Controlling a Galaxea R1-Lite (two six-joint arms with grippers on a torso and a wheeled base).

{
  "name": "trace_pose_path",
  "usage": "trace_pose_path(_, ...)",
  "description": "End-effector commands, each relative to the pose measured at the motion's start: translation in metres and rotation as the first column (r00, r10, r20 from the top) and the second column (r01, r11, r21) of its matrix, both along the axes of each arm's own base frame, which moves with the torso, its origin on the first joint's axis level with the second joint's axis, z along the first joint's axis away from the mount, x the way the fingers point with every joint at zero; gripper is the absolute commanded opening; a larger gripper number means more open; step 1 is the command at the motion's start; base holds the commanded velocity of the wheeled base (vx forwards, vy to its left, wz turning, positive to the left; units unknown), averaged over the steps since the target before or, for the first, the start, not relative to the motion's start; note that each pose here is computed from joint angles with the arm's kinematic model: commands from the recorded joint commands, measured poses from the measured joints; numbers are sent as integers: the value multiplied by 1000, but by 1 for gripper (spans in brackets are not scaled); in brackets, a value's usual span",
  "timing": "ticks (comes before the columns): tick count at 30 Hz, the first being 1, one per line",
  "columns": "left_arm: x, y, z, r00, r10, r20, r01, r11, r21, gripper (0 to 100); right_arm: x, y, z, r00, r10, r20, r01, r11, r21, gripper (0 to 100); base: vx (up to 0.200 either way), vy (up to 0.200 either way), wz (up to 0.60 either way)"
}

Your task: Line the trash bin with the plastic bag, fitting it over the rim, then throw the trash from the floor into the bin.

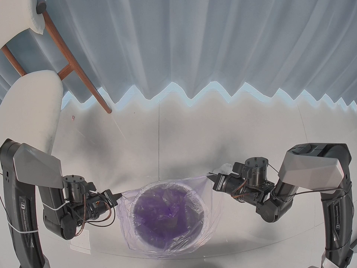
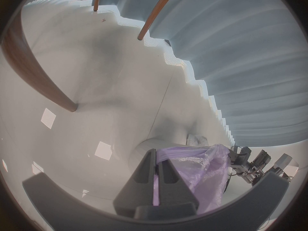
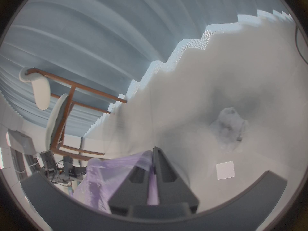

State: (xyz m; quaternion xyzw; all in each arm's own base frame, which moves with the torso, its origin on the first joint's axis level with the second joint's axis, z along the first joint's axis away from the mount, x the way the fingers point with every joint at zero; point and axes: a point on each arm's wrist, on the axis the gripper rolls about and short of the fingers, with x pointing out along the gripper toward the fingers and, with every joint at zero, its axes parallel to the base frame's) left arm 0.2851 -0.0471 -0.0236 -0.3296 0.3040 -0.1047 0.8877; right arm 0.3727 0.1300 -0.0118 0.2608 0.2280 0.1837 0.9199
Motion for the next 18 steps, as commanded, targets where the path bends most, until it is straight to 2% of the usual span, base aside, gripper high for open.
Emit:
trace_pose_path(1, -1, -5, -2, 1000, -12, -5, 12, 1000, 2, 0, -1, 2, 0, 1000, 5, -2, -5, 1000, 1, 100, 0, 0, 0)
trace_pose_path(5, -1, -5, 4, 1000, -12, 13, 12, 1000, 0, 0, -5, 1, 8, 1000, 3, 23, -4, 1000, 20, 100, 0, 0, 0)
trace_pose_path(6, -2, -6, 17, 998, -5, 56, 5, 1000, 0, 0, -14, -2, 19, 999, 0, 41, -2, 999, 48, 100, 0, 0, 0)
trace_pose_path(9, -4, -11, 28, 996, 19, 92, -20, 1000, 14, 0, -25, -3, 27, 1000, 10, 26, -12, 997, 75, 100, 0, 0, 0)
trace_pose_path(14, -22, -26, 31, 996, 51, 78, -56, 996, 70, 0, -38, -2, 35, 999, 23, 24, -25, 997, 77, 100, 0, 0, 0)
trace_pose_path(18, -32, -23, 42, 996, 33, 84, -37, 998, 50, 0, -45, -5, 42, 999, 24, 40, -27, 996, 79, 100, 0, 0, 0)
